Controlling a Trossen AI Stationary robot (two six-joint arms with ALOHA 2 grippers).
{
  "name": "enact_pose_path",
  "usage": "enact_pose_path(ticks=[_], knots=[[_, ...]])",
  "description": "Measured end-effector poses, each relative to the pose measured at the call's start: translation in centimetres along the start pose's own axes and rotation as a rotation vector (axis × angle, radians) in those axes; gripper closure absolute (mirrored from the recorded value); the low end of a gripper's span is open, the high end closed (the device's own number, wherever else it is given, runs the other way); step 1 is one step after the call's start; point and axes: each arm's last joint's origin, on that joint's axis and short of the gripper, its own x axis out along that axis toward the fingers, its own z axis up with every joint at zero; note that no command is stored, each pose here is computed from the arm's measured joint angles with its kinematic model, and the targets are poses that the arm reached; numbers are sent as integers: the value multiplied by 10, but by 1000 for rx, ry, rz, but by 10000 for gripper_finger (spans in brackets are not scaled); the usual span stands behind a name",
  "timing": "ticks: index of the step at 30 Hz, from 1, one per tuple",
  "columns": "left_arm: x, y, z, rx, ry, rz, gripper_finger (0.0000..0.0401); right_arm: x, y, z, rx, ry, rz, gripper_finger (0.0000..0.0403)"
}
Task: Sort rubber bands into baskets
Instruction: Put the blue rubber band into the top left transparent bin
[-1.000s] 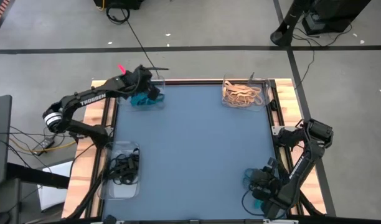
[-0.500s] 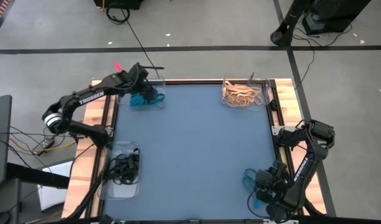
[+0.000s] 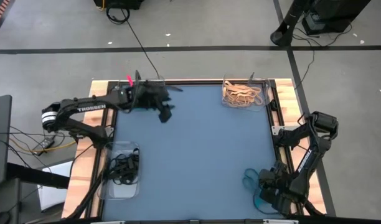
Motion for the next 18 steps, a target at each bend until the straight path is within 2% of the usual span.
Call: enact_pose_path(ticks=[5, 7, 10, 12, 14, 15, 18], knots=[[-6, -42, 5, 80, -107, -122, 195, 24, -3, 3, 32, -1, 116, 220], [-9, -54, 5, 101, -137, -162, 195, 30, -5, 3, 36, 16, 119, 233], [-11, -68, 4, 121, -161, -191, 195, 30, -7, 3, 31, 20, 118, 276], [-10, -75, 2, 119, -160, -202, 195, 27, -7, 6, 10, 1, 122, 321], [-5, -83, 1, 124, -165, -215, 195, 22, -10, 10, -21, -46, 110, 374], [-1, -86, 0, 131, -161, -221, 195, 20, -13, 13, -34, -86, 92, 386], [18, -98, -5, 146, -147, -236, 195, 6, -14, 25, 9, -258, 90, 387]])
